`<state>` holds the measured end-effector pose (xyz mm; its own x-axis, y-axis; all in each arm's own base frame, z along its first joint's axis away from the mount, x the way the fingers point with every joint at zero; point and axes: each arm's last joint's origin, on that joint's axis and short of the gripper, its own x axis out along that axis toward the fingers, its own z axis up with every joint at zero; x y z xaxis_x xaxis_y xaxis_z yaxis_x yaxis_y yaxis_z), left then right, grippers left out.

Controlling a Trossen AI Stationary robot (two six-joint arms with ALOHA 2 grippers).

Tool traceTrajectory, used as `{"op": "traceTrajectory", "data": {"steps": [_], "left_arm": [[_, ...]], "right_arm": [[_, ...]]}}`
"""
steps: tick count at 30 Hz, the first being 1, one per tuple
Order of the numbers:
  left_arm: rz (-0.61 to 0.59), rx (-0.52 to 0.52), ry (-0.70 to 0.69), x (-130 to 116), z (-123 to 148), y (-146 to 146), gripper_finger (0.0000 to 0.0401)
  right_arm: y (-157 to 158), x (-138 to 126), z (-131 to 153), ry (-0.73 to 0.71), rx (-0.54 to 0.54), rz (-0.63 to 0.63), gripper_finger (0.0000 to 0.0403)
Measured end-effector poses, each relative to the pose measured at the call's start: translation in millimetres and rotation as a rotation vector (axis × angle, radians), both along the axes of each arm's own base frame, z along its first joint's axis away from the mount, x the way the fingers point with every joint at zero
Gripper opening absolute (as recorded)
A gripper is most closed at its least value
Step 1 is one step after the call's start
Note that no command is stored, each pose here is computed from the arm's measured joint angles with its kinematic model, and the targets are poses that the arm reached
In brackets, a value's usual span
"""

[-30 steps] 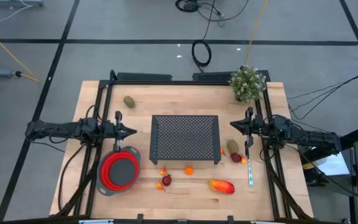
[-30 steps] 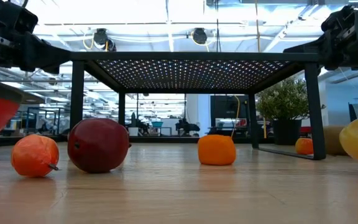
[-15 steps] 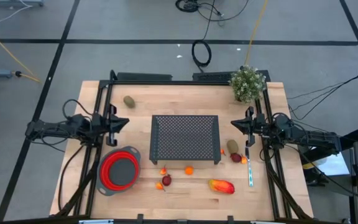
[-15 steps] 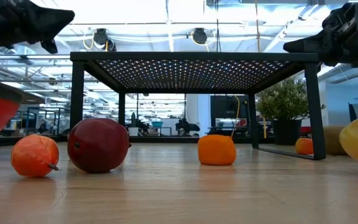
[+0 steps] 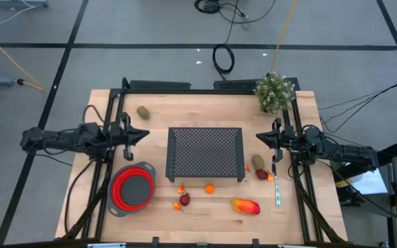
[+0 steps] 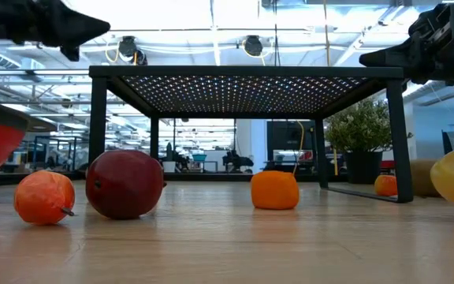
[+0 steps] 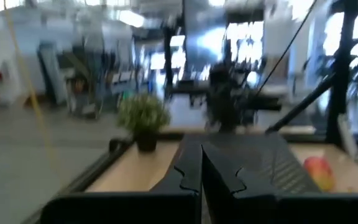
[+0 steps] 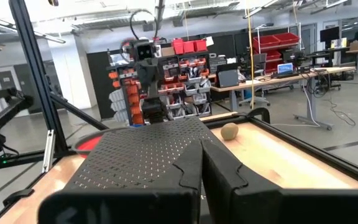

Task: Pick & Place Fruit
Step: Put the red colander on the shelf

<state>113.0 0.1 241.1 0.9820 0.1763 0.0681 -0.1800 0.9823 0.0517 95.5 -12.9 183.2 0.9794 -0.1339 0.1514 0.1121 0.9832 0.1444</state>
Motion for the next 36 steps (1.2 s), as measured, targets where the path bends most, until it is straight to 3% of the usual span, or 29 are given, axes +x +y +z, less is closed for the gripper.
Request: {"op": "traceTrajectory", "data": {"steps": [10,15,24,32,36], "left_arm": [[0.152,-0.044,0.251,34,57,2,0.0002],[0.327,-0.137,0.348,52,74,10,0.0006],[0.566,-0.385,0.478,72,78,43,0.0007],[0.577,-0.498,0.52,74,74,65,0.0002],[0.574,-0.685,0.617,64,64,67,0.0004]], "right_arm": [[0,0,0,-0.003,0.028,0.006,0.0],[0,0,0,-0.003,0.028,0.007,0.0],[0,0,0,-0.003,0.028,0.007,0.0],[0,0,0,-0.002,0.028,0.007,0.0],[0,0,-1,0.003,0.029,0.007,0.0]]}}
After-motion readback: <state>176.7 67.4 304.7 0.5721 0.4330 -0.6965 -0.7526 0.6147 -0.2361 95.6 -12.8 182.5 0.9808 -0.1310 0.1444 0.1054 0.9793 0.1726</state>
